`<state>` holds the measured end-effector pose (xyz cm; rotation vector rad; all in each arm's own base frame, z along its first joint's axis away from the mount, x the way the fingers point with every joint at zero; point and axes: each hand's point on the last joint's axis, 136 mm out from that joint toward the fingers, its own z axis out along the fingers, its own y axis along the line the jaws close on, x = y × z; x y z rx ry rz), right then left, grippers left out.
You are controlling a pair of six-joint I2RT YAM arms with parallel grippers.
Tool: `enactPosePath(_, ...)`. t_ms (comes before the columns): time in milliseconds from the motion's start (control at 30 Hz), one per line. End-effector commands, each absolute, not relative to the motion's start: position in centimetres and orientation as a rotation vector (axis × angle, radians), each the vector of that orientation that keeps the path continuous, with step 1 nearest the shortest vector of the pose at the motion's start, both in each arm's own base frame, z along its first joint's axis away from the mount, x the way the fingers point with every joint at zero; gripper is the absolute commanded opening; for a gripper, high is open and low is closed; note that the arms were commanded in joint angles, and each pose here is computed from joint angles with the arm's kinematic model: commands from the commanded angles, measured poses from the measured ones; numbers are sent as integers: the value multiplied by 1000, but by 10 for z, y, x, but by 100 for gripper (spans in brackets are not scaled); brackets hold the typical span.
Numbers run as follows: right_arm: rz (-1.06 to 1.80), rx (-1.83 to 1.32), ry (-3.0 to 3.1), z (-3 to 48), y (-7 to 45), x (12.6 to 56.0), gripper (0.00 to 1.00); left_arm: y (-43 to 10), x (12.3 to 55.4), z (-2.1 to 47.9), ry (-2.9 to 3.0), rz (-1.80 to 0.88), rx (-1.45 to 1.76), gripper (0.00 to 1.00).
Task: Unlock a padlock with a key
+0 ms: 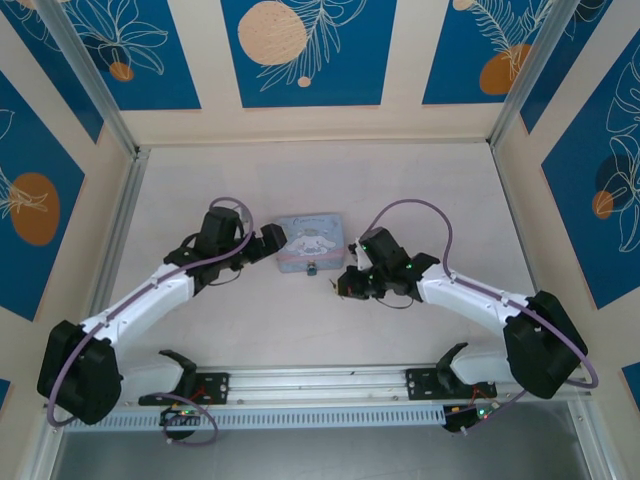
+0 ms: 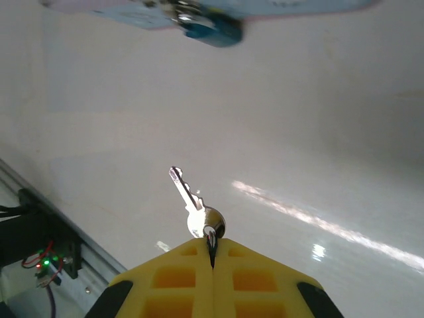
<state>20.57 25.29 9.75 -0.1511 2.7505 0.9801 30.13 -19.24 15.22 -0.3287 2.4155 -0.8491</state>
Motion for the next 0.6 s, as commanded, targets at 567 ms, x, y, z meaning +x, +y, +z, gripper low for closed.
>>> enactPosePath(567,1175,-358,2571,158,322,245,0,-266,298,147,2425,-1065,-265,70)
